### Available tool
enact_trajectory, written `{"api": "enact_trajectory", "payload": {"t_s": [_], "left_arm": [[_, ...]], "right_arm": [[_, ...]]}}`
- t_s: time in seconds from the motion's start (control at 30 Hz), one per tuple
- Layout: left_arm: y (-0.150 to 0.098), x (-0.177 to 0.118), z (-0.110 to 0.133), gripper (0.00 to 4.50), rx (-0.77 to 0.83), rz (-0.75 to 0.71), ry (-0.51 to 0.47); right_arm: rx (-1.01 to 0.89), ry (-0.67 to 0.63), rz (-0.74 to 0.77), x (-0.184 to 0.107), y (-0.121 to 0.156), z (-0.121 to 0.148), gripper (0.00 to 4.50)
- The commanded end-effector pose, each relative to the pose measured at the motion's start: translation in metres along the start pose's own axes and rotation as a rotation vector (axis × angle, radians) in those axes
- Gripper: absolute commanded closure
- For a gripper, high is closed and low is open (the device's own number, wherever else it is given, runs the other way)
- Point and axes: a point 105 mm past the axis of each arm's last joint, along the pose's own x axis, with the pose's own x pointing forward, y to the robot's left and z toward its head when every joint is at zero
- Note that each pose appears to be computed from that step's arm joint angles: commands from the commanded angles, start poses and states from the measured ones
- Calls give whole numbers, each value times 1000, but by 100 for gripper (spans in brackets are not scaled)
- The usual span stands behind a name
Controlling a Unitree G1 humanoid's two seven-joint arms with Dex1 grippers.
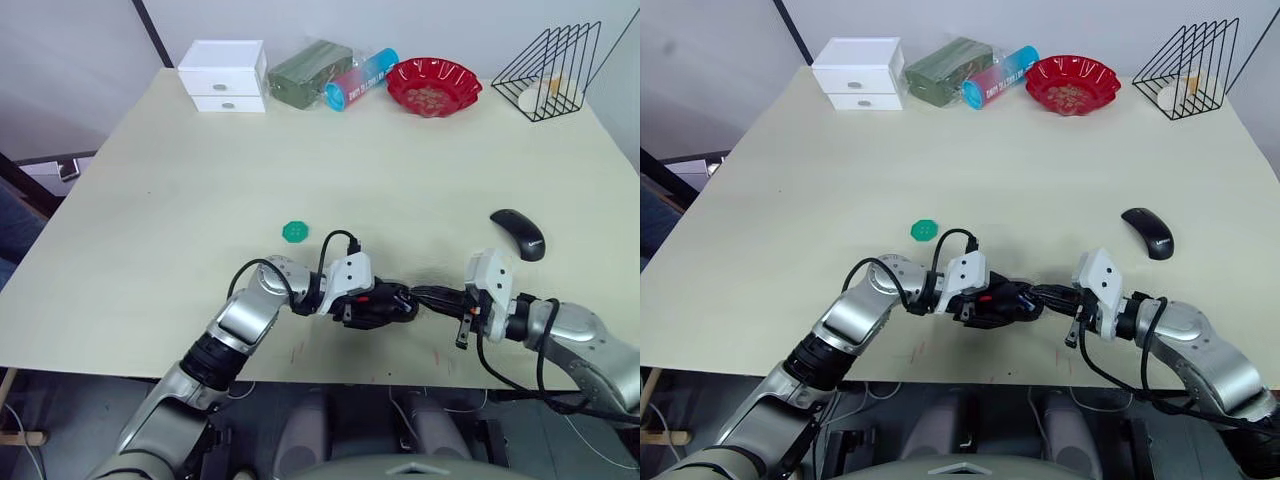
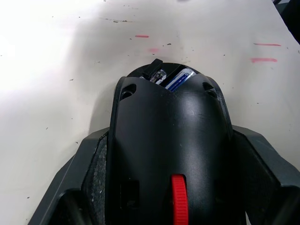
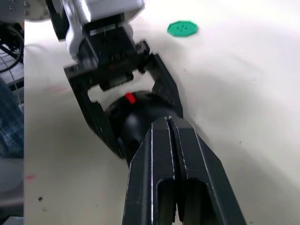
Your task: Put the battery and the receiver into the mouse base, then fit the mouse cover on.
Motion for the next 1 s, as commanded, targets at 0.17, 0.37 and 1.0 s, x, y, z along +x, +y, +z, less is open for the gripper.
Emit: {"api": "enact_trajectory", "payload": {"t_s": [0.17,0.37,1.0], "left_arm": [[-8,3,-14,152,-24,-30,61],[-9,3,-12,152,-22,-30,61],[-8,4,-11,152,-22,-26,61]], "right_arm": [[-70,-28,7,6,-3,1,447],[-82,-29,1,14,-7,-2,447],[-72,96,-17,16,-13,-27,447]]}}
